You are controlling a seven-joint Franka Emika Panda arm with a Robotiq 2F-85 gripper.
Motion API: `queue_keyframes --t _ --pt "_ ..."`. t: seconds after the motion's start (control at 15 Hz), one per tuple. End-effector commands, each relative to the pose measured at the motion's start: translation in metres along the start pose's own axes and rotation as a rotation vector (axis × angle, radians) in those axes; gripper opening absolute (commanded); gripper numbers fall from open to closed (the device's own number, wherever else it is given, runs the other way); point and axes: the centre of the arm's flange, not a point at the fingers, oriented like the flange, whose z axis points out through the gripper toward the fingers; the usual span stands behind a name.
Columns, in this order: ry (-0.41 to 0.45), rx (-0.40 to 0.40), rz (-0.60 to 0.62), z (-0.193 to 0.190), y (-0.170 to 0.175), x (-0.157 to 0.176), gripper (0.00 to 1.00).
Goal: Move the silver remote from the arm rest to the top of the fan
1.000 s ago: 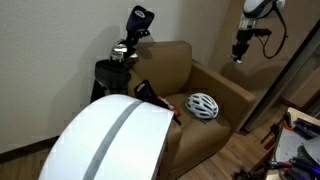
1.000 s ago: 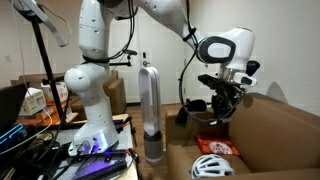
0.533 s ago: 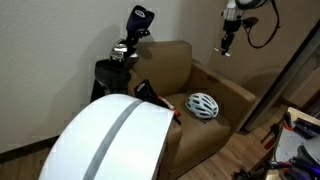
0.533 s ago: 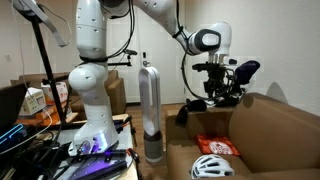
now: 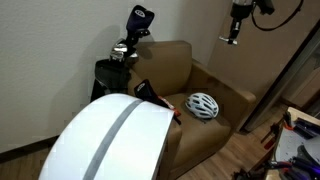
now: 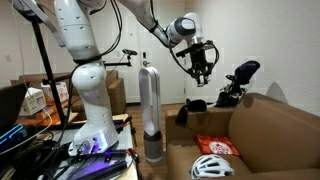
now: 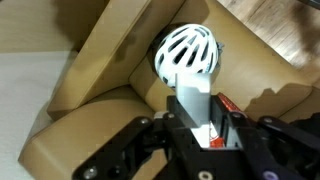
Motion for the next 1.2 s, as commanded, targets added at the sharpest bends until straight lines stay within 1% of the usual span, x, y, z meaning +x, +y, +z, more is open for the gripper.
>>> queue_keyframes --t 0.0,0.13,0.27,0.4,0.47,0.67,0.73,0.8,1.0,1.13 --pt "0.110 -0.014 -0.083 -0.051 -0.022 -0.041 0.11" --pt "0.167 0.023 -0.122 -0.070 -0.025 -0.039 0.11" --pt "0.218 0.069 -0.216 -0.080 -0.030 -0.025 0.12" --pt "0.266 0.092 -0.294 -0.079 -0.032 -0.017 0.11" --pt "0.223 0.061 -0.220 -0.083 -0.037 -0.025 0.35" --pt "0.245 0.068 -0.261 -0.081 -0.038 -0.020 0.35" --pt "0.270 0.069 -0.311 -0.078 -0.036 -0.016 0.11" --pt "0.295 0.072 -0.412 -0.081 -0.037 0.000 0.11" --pt "0.314 0.069 -0.558 -0.099 -0.057 0.039 0.11" --pt "0.323 0.077 -0.661 -0.116 -0.079 0.071 0.11"
